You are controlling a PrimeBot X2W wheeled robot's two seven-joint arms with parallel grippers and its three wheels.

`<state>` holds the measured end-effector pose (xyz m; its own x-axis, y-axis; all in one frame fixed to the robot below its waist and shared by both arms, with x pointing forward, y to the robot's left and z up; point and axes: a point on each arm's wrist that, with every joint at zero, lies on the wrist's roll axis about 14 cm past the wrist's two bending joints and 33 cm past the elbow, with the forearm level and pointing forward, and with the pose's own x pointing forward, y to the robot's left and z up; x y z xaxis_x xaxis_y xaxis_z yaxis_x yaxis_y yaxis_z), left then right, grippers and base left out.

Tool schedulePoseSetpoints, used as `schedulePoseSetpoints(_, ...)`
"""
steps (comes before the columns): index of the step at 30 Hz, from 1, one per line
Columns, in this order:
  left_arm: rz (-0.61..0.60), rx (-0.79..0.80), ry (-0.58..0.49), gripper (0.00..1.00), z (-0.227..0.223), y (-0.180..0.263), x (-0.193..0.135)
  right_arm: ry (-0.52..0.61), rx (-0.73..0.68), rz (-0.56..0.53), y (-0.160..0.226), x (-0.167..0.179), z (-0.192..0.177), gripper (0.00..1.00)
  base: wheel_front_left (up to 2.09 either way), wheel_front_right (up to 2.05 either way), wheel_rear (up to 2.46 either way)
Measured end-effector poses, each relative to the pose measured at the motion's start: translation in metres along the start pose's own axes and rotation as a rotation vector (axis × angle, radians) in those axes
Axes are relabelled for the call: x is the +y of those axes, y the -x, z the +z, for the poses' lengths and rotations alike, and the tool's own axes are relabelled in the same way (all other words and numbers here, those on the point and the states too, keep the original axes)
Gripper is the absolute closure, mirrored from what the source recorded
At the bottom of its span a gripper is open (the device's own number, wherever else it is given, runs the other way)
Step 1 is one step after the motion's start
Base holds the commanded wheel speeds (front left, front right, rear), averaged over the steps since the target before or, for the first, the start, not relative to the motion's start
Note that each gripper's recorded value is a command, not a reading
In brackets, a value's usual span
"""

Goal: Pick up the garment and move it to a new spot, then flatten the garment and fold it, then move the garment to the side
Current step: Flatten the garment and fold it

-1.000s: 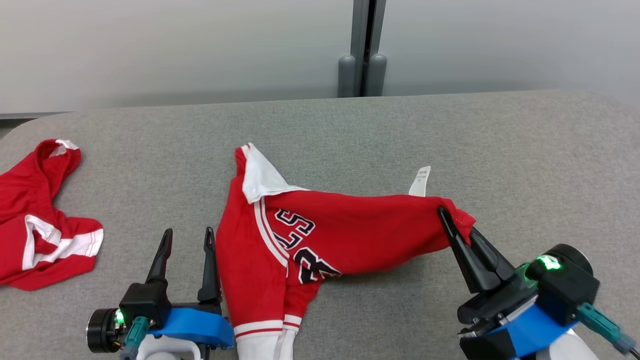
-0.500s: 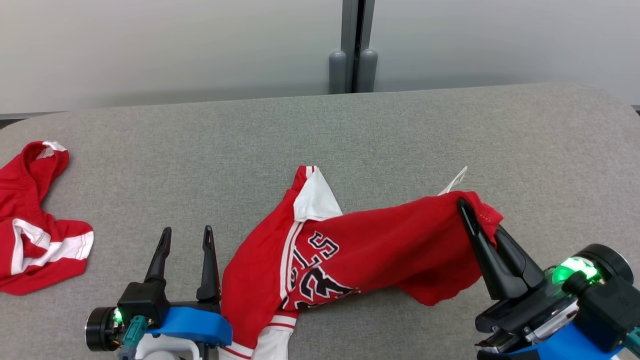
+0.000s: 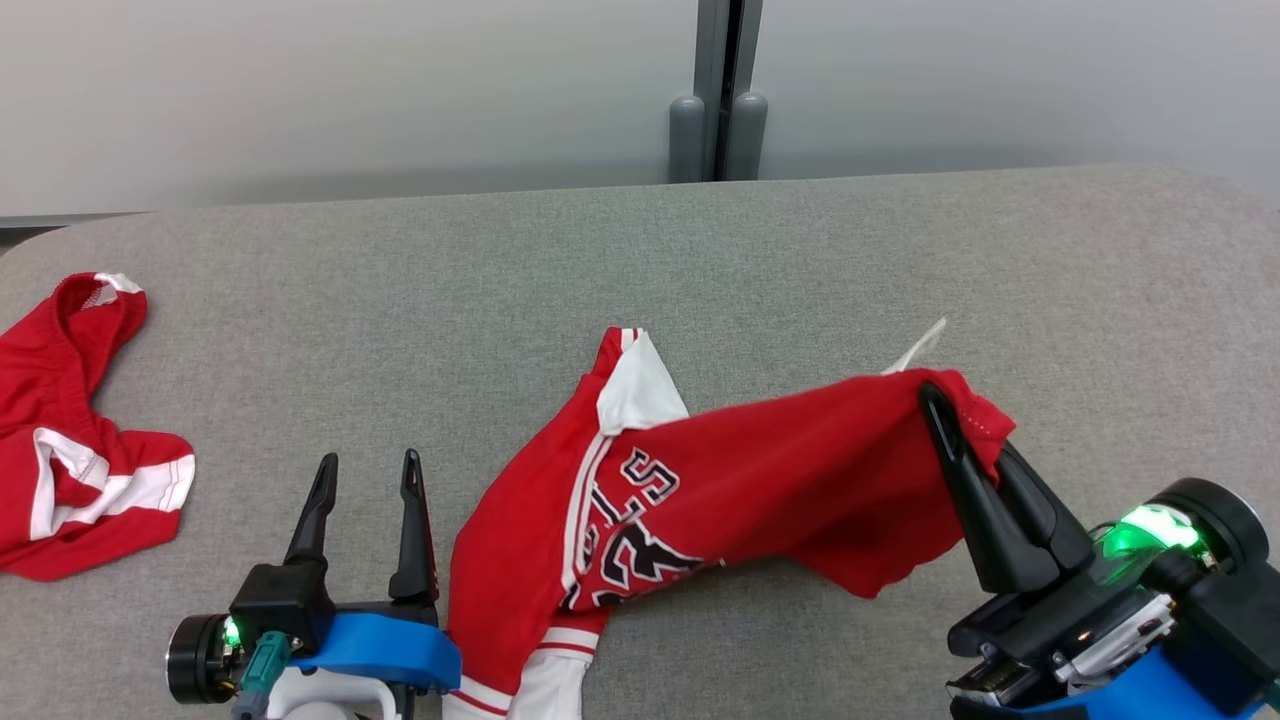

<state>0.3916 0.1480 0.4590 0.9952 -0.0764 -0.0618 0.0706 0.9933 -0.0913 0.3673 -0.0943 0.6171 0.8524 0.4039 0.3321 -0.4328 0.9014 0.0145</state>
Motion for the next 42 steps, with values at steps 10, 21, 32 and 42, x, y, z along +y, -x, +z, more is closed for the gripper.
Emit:
schedulePoseSetpoints(10,0.002,-0.011,0.002,0.0,0.004,0.001,0.0,0.035,-0.158,0.064,-0.014,0.018,0.056,1.0,0.0,0.0,0.0)
schedulePoseSetpoints(21,0.027,-0.011,0.014,0.0,0.004,0.005,0.007,0.054,-0.085,0.048,-0.028,-0.001,0.026,1.0,0.0,0.0,0.0)
schedulePoseSetpoints(32,0.038,0.004,0.019,0.0,-0.001,0.004,0.01,0.113,0.067,-0.065,-0.044,-0.071,-0.035,1.0,0.0,0.0,0.0)
schedulePoseSetpoints(42,0.047,0.014,0.012,0.0,-0.005,-0.006,0.014,0.173,0.212,-0.137,-0.074,-0.133,-0.092,1.0,0.0,0.0,0.0)
